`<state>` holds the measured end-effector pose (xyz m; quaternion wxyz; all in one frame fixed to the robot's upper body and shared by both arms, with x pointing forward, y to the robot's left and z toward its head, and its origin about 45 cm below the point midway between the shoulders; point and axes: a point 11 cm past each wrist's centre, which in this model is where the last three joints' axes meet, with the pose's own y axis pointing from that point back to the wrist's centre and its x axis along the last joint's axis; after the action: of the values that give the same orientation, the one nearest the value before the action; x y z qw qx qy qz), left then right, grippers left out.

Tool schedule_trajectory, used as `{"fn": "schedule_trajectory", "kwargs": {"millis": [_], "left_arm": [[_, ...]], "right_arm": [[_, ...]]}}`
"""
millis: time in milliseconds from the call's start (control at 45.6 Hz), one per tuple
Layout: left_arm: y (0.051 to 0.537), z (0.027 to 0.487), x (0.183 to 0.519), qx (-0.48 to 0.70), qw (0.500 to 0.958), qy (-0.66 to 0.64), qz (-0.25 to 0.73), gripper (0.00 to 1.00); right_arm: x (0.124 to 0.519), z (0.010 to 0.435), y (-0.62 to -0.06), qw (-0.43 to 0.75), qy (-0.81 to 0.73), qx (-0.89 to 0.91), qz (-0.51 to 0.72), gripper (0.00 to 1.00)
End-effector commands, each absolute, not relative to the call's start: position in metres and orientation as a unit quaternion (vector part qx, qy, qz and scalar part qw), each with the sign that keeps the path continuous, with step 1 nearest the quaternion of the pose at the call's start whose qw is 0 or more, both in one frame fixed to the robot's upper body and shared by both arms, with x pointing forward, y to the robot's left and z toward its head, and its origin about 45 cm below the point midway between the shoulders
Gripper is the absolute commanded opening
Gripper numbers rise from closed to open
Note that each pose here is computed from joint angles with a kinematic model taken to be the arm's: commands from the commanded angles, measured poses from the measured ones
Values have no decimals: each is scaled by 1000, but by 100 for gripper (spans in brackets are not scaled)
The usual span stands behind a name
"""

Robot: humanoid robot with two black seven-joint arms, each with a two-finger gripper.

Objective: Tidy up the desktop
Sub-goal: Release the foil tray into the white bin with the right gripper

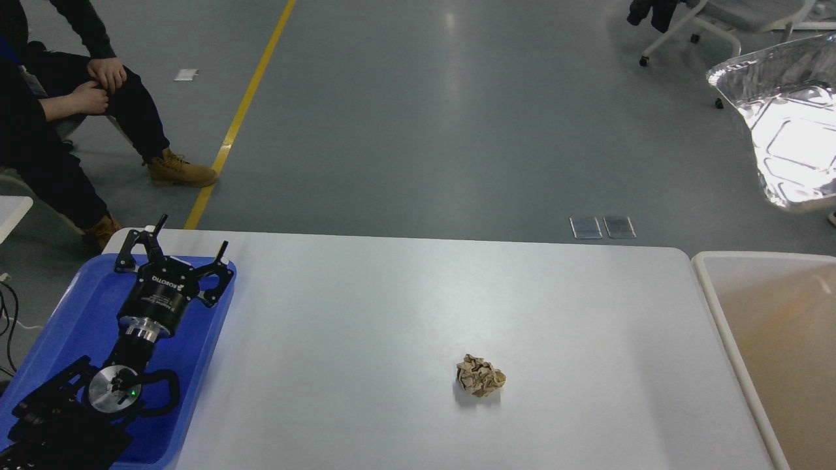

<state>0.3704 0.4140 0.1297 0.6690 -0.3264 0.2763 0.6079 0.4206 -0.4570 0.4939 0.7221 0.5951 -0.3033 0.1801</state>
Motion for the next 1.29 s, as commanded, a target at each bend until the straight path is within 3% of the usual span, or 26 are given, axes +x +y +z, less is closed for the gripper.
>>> {"fn": "schedule_trajectory", "kwargs": {"millis": [0, 329, 658, 987, 1272], "left_arm": [[414, 130, 370, -326, 669, 276, 608, 99], [414, 130, 370, -327, 669, 276, 608, 99], [414, 130, 370, -327, 669, 276, 608, 99], [414, 130, 370, -327, 669, 276, 608, 99], [414, 130, 370, -327, 669, 276, 608, 99]], "right_arm": [[401, 465, -525, 716, -374, 572, 143, 0], [396, 391, -611, 633, -592, 478, 143, 0], [399, 305, -627, 523, -759, 378, 89, 0], [378, 244, -621, 318, -874, 335, -150, 0], [348, 183, -611, 230, -876, 312, -288, 0]]}}
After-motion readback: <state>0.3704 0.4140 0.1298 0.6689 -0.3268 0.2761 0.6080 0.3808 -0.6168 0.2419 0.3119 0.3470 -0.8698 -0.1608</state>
